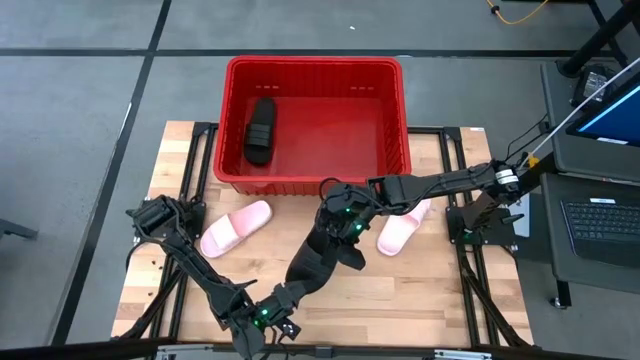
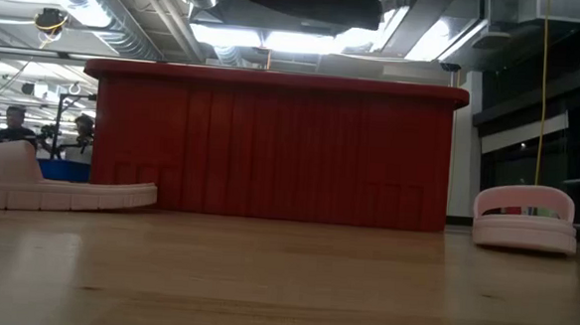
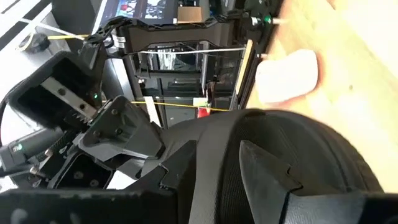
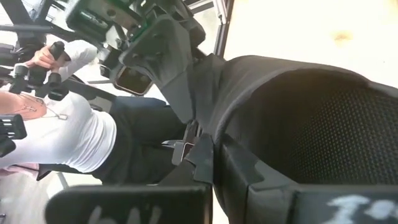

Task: Pick and place slides into bin
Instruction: Put the black slide into the red bin

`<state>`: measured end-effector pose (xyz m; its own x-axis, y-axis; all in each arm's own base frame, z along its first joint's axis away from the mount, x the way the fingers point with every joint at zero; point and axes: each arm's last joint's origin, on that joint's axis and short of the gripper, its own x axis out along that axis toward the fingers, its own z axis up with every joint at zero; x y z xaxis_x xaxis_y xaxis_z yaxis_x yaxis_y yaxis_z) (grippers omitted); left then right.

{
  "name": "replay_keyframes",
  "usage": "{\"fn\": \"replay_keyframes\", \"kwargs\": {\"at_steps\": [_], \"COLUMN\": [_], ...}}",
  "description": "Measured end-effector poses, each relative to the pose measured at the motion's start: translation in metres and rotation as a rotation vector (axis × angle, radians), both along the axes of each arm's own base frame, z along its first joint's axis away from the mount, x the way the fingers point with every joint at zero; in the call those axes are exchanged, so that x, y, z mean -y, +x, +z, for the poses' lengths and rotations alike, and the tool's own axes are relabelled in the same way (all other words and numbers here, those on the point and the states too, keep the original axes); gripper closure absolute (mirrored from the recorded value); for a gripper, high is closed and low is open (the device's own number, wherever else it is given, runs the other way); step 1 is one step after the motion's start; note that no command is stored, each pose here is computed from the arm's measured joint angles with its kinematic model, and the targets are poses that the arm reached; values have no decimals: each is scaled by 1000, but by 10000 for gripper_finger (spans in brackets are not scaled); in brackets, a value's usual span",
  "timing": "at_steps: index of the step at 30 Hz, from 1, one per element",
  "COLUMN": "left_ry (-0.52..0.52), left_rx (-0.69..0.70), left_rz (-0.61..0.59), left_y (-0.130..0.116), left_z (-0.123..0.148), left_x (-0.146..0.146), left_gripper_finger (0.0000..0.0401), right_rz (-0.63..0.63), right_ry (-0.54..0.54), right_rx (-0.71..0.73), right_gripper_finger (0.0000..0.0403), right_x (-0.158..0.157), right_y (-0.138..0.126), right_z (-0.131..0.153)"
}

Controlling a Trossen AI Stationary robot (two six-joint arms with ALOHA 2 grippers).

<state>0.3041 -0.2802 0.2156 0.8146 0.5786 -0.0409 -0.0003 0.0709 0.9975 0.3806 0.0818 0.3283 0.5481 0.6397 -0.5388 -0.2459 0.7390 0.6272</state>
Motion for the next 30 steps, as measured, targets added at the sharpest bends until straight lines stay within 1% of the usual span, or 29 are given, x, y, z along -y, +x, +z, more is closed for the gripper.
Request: {"fn": "replay_keyframes", "kwargs": {"at_steps": [2,7,19,25,30], "left_ry": [23,42,47,67,67], "left_rx": [-20,-35,-36,-52,-52], "left_rz": [3,14,66,85,91], "left_y": [0,3,13,19,20], "left_z": [-2,-2,-2,-2,-2], "left_x": [-1,-5,-17,-24,-25], "left_gripper_finger": [283,283,285,305,333], "right_rz": [-8,-19,-20,-14,-10], "right_ry": [15,34,54,59,62], "right_rx": [-8,-26,-43,-48,-50], "right_gripper_finger": [389,389,389,389,389], "right_x": [0,-1,-1,-1,-1], "right_y": [0,0,0,0,-1], "right_z": [0,0,0,0,1]}}
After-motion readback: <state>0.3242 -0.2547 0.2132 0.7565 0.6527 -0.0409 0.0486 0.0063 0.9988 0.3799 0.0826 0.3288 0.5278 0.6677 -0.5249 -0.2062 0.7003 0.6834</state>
